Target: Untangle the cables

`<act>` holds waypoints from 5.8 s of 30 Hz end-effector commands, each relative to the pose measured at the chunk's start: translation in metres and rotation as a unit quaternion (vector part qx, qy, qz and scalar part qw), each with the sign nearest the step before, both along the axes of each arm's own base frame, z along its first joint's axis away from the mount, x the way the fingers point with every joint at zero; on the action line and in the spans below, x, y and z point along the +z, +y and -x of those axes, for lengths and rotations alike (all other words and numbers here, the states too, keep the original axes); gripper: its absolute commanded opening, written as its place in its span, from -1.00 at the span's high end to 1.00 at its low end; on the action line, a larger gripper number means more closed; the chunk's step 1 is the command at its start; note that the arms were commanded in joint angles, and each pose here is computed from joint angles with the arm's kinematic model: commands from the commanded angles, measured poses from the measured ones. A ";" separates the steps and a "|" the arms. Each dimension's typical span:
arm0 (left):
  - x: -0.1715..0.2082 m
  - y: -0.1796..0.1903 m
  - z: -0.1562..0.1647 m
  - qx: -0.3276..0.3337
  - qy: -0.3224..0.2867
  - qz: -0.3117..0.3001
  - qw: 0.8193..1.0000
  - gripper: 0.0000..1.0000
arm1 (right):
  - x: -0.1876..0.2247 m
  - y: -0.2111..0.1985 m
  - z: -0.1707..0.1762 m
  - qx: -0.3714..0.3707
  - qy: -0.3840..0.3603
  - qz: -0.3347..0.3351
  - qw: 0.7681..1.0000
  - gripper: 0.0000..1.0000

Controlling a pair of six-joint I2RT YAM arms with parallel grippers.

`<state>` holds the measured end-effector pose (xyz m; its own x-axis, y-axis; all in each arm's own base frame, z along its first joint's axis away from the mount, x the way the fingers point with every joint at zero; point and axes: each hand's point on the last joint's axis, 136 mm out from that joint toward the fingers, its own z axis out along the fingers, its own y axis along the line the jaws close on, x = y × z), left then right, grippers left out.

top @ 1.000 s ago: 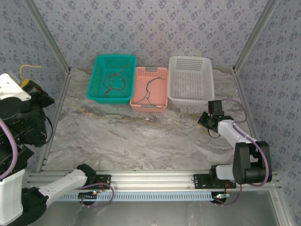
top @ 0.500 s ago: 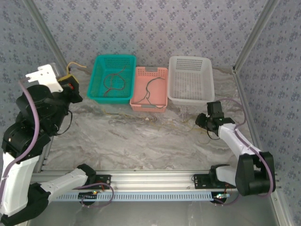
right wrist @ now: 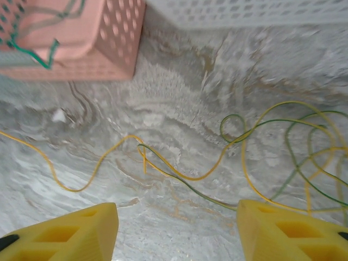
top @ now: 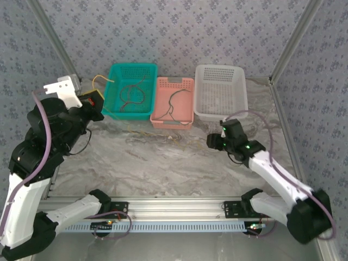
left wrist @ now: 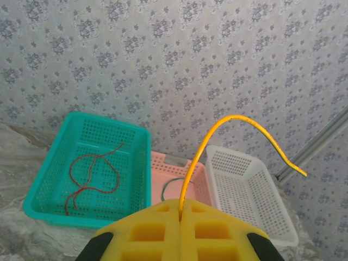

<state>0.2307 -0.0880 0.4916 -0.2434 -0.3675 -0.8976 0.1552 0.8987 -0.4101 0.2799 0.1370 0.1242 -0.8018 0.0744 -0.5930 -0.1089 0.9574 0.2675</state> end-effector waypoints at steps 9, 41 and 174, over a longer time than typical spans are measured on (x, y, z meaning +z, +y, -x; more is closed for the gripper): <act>0.000 -0.005 -0.008 -0.002 0.002 -0.008 1.000 1.00 | -0.056 0.043 -0.029 0.115 0.062 0.067 0.989 0.28; 0.046 0.024 0.000 0.048 -0.084 -0.086 0.992 1.00 | 0.007 -0.023 -0.044 -0.069 0.018 0.008 0.997 1.00; -0.272 -0.192 -0.016 -0.199 0.183 -0.036 0.962 -0.52 | 0.108 -0.036 -0.288 -0.071 -0.005 -0.164 0.984 1.00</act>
